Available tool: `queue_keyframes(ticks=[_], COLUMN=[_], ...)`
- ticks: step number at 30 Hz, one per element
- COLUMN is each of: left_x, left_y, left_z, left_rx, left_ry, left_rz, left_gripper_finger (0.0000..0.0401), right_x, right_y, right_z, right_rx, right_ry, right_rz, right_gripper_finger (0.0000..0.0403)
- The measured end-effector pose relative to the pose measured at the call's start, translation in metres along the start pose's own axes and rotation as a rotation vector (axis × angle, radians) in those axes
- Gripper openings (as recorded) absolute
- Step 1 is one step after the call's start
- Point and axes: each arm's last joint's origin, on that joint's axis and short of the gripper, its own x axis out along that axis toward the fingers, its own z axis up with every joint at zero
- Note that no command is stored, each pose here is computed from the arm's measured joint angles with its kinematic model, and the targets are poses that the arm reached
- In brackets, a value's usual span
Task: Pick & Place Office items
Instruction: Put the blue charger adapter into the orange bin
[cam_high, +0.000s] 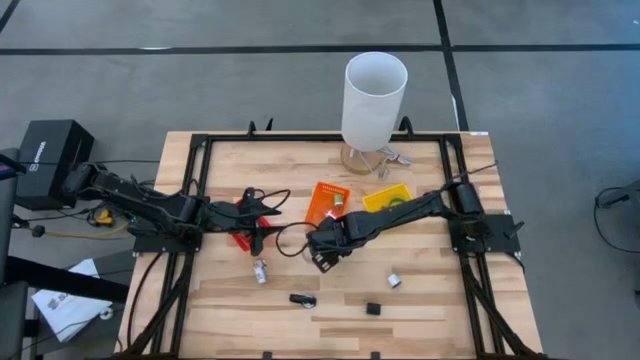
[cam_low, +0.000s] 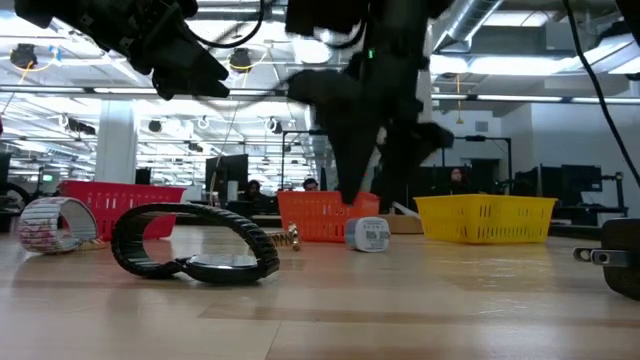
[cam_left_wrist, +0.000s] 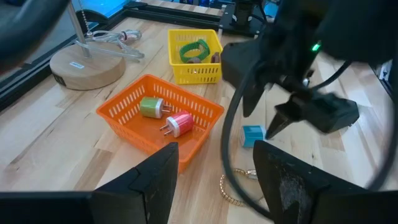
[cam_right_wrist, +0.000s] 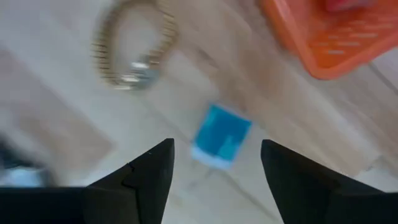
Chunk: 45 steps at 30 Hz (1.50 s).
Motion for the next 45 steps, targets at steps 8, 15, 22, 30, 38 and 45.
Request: queue_keyframes(ticks=[8,15,22,30,38,45], left_x=[0.0,0.0,0.0,0.0,0.0,0.0], left_y=[0.0,0.0,0.0,0.0,0.0,0.0], left_z=[0.0,0.0,0.0,0.0,0.0,-0.001], left_rx=[0.0,0.0,0.0,0.0,0.0,0.001], left_ry=[0.0,0.001,0.001,0.0,0.001,0.001], left_rz=[0.0,0.0,0.0,0.0,0.0,0.0], left_gripper_finger=[0.0204,0.0204,0.0204,0.0204,0.0204,0.0204], right_x=[0.013,0.028,0.034,0.033,0.032,-0.003], right_y=[-0.002,-0.003,-0.001,0.001,0.005,0.03], right_z=[0.009,0.011,0.012,0.013,0.007,0.007], right_rx=[0.014,0.035,0.027,-0.021,-0.148,-0.482], right_ry=[0.055,0.072,0.031,0.019,0.069,-0.015], right_rz=[0.035,0.013,0.0,0.013,0.053,0.112], right_gripper_finger=[0.0232,0.0232,0.0232,0.0209,0.0197,0.0197])
